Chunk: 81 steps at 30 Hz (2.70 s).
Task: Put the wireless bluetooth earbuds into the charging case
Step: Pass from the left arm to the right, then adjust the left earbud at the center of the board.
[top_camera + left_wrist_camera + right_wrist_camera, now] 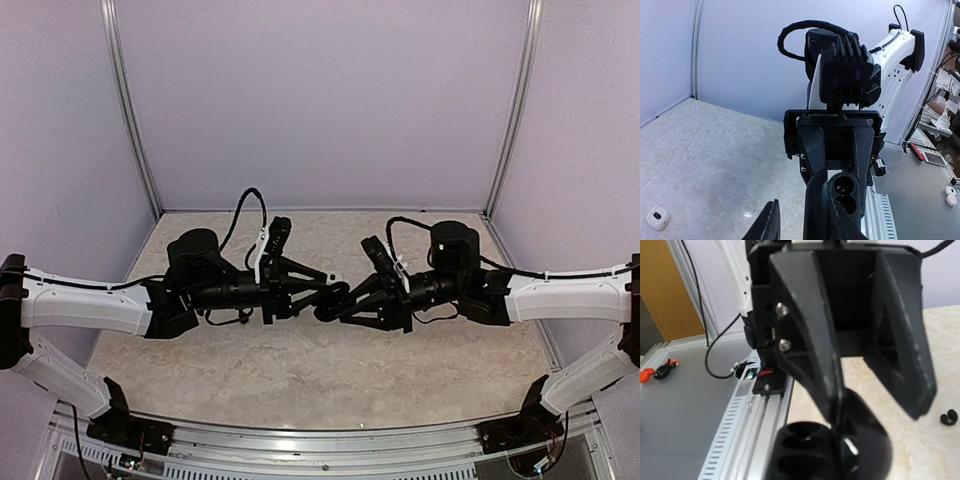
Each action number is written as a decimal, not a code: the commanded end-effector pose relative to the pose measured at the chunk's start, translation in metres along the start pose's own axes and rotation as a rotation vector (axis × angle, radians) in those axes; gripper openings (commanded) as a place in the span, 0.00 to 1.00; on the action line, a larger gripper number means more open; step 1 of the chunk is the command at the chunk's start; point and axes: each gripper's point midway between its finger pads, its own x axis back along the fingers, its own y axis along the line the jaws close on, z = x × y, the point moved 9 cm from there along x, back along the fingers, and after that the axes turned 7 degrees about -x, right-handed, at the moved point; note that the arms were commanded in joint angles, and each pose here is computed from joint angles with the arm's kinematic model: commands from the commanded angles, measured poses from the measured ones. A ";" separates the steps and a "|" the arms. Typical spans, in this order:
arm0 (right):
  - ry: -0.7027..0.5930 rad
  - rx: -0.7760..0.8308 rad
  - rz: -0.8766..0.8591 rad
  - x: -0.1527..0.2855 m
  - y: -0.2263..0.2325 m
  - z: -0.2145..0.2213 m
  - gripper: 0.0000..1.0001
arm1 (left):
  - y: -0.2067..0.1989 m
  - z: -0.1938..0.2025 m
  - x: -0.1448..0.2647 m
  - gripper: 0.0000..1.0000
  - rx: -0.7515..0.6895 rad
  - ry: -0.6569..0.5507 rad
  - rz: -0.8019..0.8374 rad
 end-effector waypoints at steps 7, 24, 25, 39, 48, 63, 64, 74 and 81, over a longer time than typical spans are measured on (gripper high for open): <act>-0.029 -0.051 0.054 0.010 -0.010 0.005 0.09 | 0.010 -0.008 0.030 0.46 0.046 -0.055 -0.046; -0.061 -0.089 0.083 0.031 -0.025 0.008 0.09 | 0.084 0.074 0.113 0.43 0.403 0.219 -0.800; -0.059 -0.091 0.084 0.031 -0.025 0.009 0.09 | 0.084 0.078 0.113 0.42 0.414 0.242 -0.812; -0.054 -0.103 0.099 0.033 -0.025 0.010 0.09 | 0.132 0.101 0.039 0.37 0.354 0.486 -0.543; -0.059 -0.092 0.116 0.037 -0.021 0.008 0.09 | 0.172 0.136 0.031 0.27 0.357 0.638 -0.636; -0.058 -0.092 0.117 0.037 -0.020 0.008 0.09 | 0.149 0.178 0.001 0.18 0.381 0.841 -0.610; -0.058 -0.093 0.116 0.037 -0.020 0.008 0.10 | 0.146 0.179 0.000 0.18 0.385 0.849 -0.605; -0.052 -0.091 0.120 0.038 -0.019 0.009 0.10 | 0.123 0.174 0.003 0.15 0.500 0.833 -0.523; -0.051 -0.090 0.125 0.039 -0.019 0.010 0.10 | 0.116 0.152 0.009 0.15 0.556 0.771 -0.446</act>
